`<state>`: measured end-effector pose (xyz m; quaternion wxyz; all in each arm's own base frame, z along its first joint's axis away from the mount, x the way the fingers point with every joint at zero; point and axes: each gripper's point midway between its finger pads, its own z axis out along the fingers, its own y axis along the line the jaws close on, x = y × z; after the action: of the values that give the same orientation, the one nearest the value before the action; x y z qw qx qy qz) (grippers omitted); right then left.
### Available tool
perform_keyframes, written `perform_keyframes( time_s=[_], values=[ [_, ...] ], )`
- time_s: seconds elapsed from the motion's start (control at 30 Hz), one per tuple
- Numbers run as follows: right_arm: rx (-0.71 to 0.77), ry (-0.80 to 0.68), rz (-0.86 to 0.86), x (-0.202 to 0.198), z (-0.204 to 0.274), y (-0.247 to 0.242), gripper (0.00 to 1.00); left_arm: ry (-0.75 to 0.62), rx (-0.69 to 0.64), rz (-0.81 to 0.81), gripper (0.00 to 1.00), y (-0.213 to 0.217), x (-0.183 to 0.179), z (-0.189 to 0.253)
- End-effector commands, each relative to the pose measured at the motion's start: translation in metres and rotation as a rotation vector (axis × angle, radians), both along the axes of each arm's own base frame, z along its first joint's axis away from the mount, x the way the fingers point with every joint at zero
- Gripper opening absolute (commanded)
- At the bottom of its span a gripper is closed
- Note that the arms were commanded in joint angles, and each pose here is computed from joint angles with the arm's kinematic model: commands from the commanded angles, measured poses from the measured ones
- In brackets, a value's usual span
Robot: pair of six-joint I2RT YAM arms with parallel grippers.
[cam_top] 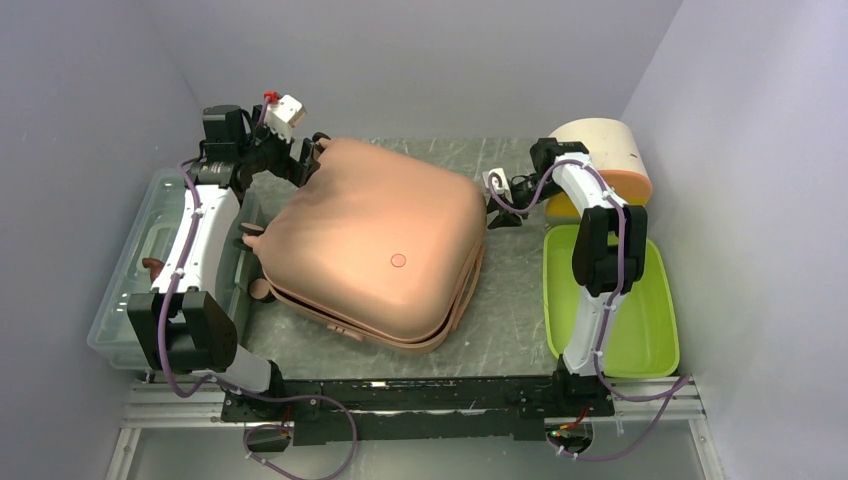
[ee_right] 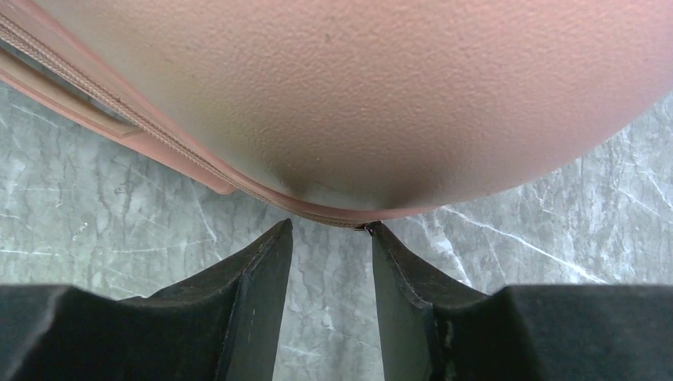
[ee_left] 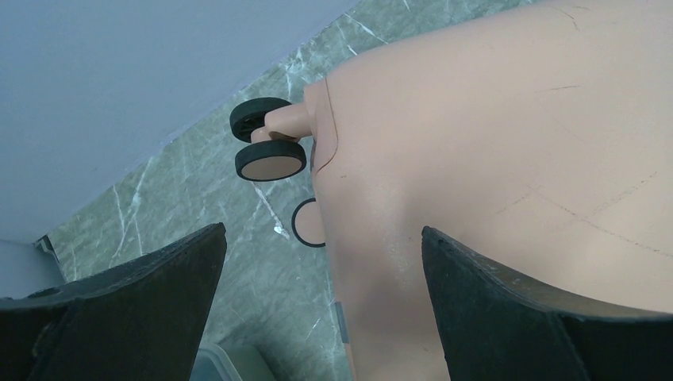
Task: Open, take out, and arrange the luggage
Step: Adjust the luggage at the center of the board.
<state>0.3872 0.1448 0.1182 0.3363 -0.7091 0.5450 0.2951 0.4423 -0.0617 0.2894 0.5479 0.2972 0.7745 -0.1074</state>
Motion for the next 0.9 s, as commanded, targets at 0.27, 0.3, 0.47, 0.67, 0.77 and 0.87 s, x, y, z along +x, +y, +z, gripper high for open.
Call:
perform_keyframes(
  time_s=[0.27,0.3,0.47,0.67,0.77,0.87],
  values=[
    [0.086,0.043,0.065,-0.014,0.005,0.017,0.31,-0.042,-0.032,-0.025,0.99,-0.007,-0.011,0.023],
    [0.090,0.051,0.066,-0.014,0.004,0.018,0.30,-0.042,-0.031,-0.027,0.99,-0.007,-0.011,0.022],
    [0.096,0.064,0.064,-0.014,0.002,0.021,0.25,-0.043,-0.029,-0.028,0.99,-0.007,-0.011,0.023],
    [0.127,0.057,0.046,-0.009,0.006,0.025,0.27,-0.045,-0.030,-0.029,0.99,-0.007,-0.010,0.025],
    [0.127,0.053,0.002,0.000,0.006,0.027,0.29,-0.045,-0.028,-0.030,0.99,-0.008,-0.011,0.025],
    [0.111,0.031,-0.047,0.011,0.004,0.025,0.33,-0.047,-0.028,-0.030,0.99,-0.008,-0.012,0.026]
  ],
)
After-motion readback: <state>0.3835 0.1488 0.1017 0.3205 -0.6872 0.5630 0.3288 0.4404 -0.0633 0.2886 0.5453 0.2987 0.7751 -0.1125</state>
